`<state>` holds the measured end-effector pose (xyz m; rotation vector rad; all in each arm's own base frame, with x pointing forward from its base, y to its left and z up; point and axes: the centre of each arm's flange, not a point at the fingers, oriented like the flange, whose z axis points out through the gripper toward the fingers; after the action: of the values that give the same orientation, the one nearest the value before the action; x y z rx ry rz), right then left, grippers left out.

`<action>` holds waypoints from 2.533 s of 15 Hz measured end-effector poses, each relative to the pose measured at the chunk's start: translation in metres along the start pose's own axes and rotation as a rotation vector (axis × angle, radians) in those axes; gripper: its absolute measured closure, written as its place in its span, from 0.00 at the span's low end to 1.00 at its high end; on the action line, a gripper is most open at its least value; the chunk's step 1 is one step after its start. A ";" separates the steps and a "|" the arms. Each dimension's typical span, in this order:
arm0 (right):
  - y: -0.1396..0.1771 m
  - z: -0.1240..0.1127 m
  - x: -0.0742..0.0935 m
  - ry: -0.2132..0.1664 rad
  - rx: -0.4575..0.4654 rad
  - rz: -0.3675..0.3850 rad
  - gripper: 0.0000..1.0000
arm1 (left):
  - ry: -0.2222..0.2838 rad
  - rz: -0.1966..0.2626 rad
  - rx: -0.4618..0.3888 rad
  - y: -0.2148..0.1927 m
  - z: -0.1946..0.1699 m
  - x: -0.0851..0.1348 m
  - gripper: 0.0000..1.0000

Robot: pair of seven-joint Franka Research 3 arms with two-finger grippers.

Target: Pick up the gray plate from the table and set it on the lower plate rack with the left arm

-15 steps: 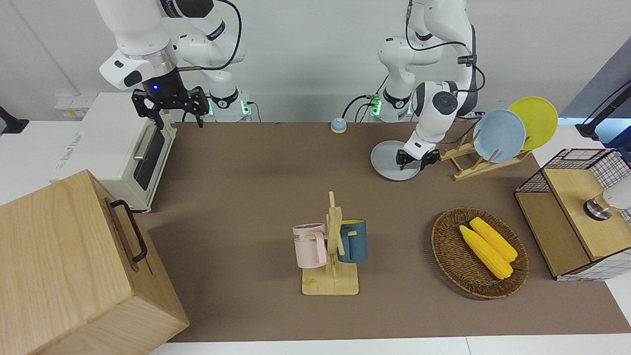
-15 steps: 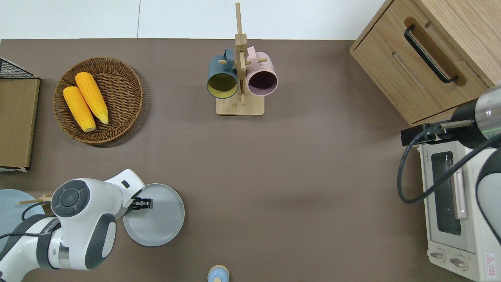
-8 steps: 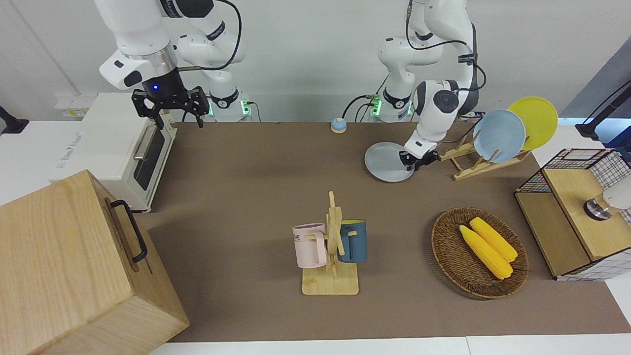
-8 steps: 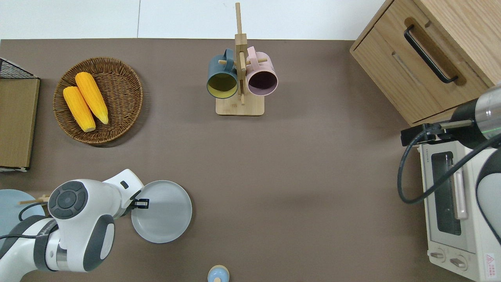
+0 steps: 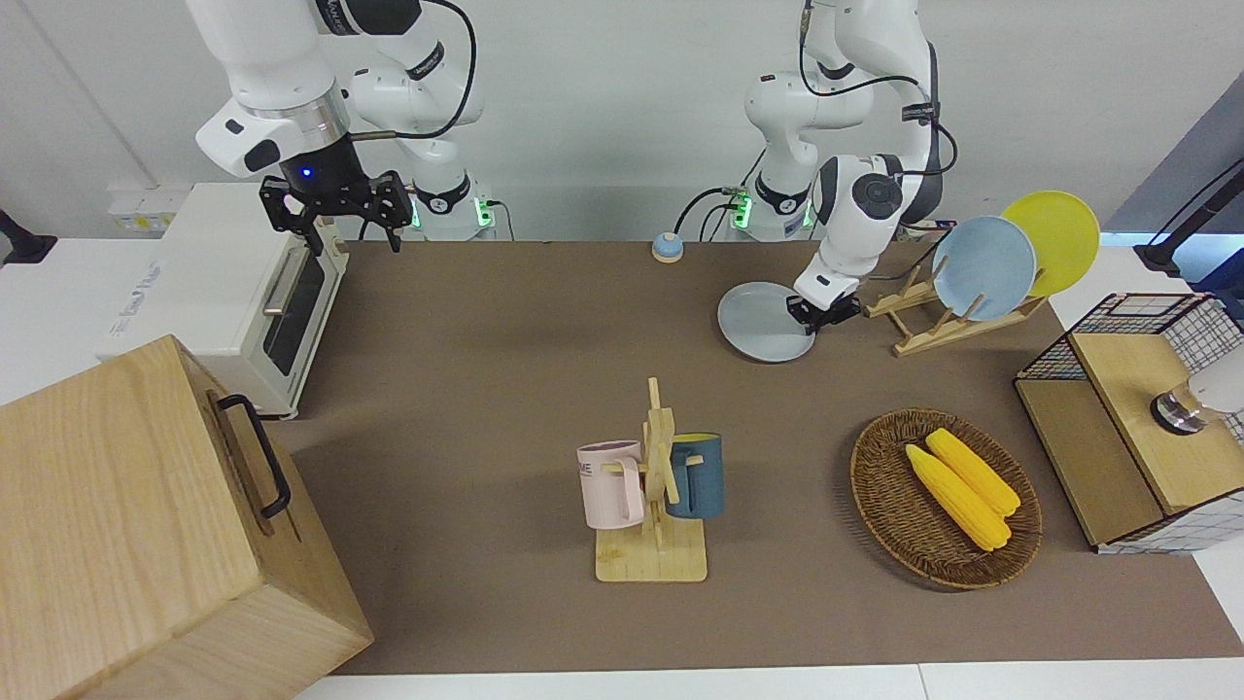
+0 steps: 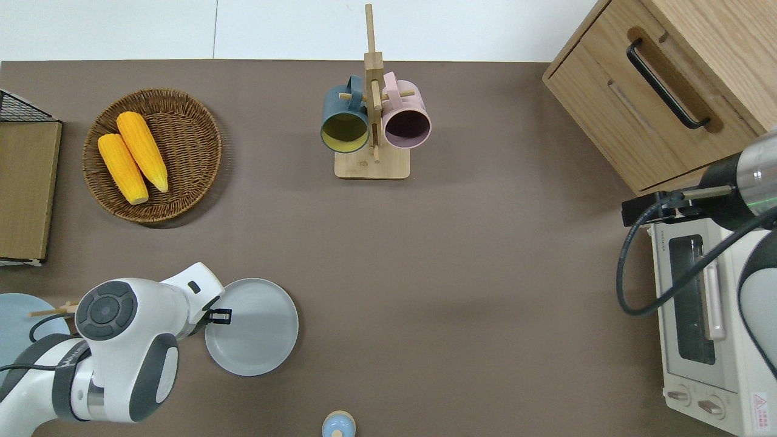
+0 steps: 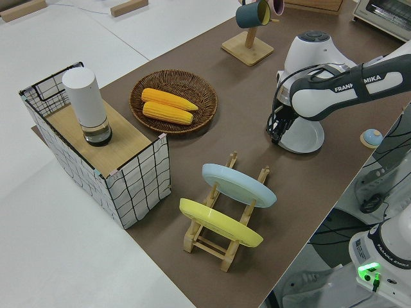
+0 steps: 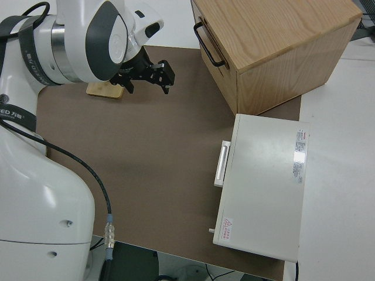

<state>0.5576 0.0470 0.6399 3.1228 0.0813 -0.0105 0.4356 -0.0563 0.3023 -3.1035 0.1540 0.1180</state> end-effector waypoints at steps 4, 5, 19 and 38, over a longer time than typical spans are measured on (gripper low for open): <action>0.000 0.000 0.000 0.000 0.000 0.000 0.01 | -0.031 -0.004 0.003 -0.002 -0.013 0.002 0.96; 0.000 0.000 0.000 0.000 0.000 0.000 0.01 | -0.048 -0.008 0.005 -0.004 -0.027 0.005 0.96; 0.000 0.000 0.000 0.000 0.000 0.000 0.01 | -0.175 -0.046 0.015 -0.022 -0.201 -0.013 0.99; 0.000 0.000 0.000 0.000 0.000 0.000 0.01 | -0.053 -0.157 0.781 0.008 -0.270 -0.021 0.99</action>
<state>0.5576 0.0470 0.6399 3.1228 0.0813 -0.0105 0.4344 -0.0723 0.5729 -2.3192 -0.0423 0.1030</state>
